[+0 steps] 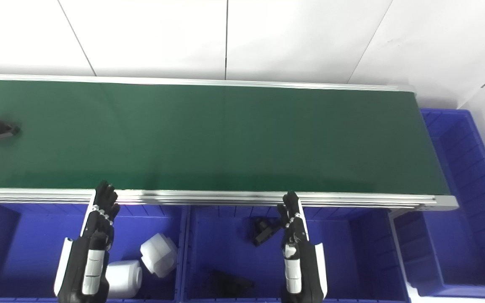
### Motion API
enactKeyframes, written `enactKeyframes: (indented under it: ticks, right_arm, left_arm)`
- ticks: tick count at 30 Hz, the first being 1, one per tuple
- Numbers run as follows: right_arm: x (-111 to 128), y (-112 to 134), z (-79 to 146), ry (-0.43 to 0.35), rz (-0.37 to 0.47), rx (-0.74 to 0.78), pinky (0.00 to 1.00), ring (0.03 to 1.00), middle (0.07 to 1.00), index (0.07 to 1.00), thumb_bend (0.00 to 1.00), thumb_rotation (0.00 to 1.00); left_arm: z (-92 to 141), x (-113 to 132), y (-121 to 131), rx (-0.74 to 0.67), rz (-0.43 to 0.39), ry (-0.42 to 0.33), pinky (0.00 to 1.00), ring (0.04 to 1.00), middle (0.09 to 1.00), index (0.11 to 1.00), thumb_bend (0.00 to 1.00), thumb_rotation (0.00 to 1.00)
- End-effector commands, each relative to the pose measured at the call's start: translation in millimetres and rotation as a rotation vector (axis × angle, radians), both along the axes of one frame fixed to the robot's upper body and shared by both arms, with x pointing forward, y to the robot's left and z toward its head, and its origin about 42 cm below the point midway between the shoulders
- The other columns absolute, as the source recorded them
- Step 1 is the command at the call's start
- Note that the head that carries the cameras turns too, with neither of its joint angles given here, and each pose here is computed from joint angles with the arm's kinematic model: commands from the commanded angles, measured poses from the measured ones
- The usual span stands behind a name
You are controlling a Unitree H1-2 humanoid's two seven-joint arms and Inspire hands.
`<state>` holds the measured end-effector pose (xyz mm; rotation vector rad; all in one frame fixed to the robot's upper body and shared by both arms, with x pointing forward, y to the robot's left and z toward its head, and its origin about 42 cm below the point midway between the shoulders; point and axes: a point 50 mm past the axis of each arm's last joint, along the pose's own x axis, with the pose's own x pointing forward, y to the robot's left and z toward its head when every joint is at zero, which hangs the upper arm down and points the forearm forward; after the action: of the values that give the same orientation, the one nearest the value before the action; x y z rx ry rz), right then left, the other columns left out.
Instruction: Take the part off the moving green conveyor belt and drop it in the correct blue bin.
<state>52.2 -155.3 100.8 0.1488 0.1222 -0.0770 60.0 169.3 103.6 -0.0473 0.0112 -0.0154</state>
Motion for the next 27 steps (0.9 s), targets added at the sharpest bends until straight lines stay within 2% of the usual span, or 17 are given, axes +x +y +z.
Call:
enactKeyframes:
  ticks: [1,27]
  right_arm:
    - [0.1,2.8,7.0,-0.050,-0.004,0.012,1.00,0.965,0.976,0.981,0.88,0.95]
    - [-4.2,2.9,2.3,-0.045,0.011,0.009,1.00,0.978,0.983,0.990,0.86,0.97]
  left_arm:
    - [6.7,-0.9,-0.3,0.009,0.009,-0.041,1.00,1.000,1.000,1.000,0.70,0.94]
    - [1.8,-3.5,0.4,0.006,0.003,-0.052,1.00,1.000,1.000,1.000,0.70,0.92]
